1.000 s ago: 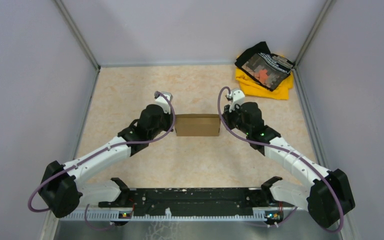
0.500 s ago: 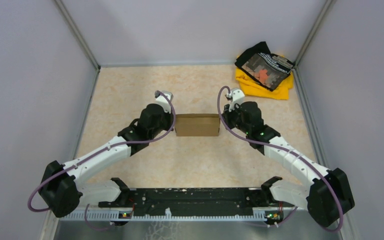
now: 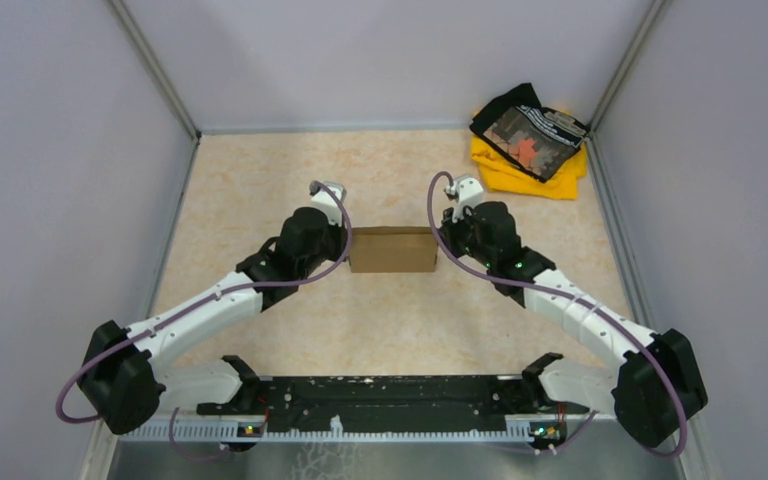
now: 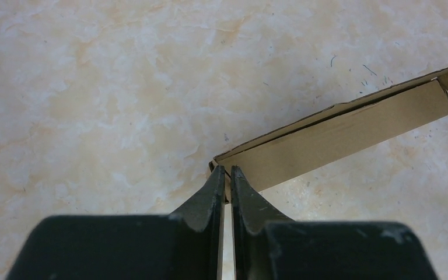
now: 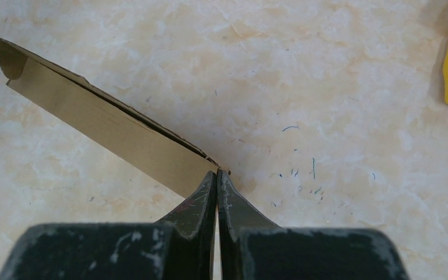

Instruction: Fold the paper box

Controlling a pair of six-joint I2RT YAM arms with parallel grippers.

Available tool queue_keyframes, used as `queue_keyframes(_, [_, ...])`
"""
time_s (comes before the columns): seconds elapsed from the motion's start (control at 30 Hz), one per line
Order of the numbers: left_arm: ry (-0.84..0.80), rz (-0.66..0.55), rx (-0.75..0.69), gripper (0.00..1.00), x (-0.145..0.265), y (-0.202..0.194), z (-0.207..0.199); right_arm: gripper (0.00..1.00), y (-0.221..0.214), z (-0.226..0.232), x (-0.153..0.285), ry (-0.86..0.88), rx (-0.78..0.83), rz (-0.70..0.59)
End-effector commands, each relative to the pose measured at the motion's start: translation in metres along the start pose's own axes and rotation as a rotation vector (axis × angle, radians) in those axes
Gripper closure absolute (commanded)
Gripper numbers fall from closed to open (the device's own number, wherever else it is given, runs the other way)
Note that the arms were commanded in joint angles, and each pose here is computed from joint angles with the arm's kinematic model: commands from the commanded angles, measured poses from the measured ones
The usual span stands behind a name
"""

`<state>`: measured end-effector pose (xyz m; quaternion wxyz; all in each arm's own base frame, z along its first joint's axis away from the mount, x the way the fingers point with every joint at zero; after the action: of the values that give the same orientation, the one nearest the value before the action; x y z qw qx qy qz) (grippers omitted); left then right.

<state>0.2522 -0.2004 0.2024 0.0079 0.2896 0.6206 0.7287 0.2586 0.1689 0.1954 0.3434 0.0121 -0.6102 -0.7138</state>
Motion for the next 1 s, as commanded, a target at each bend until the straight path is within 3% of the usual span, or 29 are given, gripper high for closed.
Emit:
queue_keyframes(0.0, [-0.013,-0.021,-0.002,0.88,0.001,0.012,-0.004,1.00,0.022,0.014,-0.001,0.024,0.019,-0.054])
queue_keyframes(0.97, [-0.016,-0.011,-0.013,0.88,0.005,0.010,-0.003,1.00,0.025,0.027,-0.013,-0.015,-0.063,0.025])
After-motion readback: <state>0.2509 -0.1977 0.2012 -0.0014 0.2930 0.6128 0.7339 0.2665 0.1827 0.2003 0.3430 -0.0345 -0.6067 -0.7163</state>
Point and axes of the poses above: each gripper's point midway between its finger pads, its own x axis back along the fingers, its own z axis along the line the jaws close on, y = z × x, the point moved 6 cm from there along x, back along the fingers, and after that the axes turned 10 degrees about -x, right-handed, at the moved point
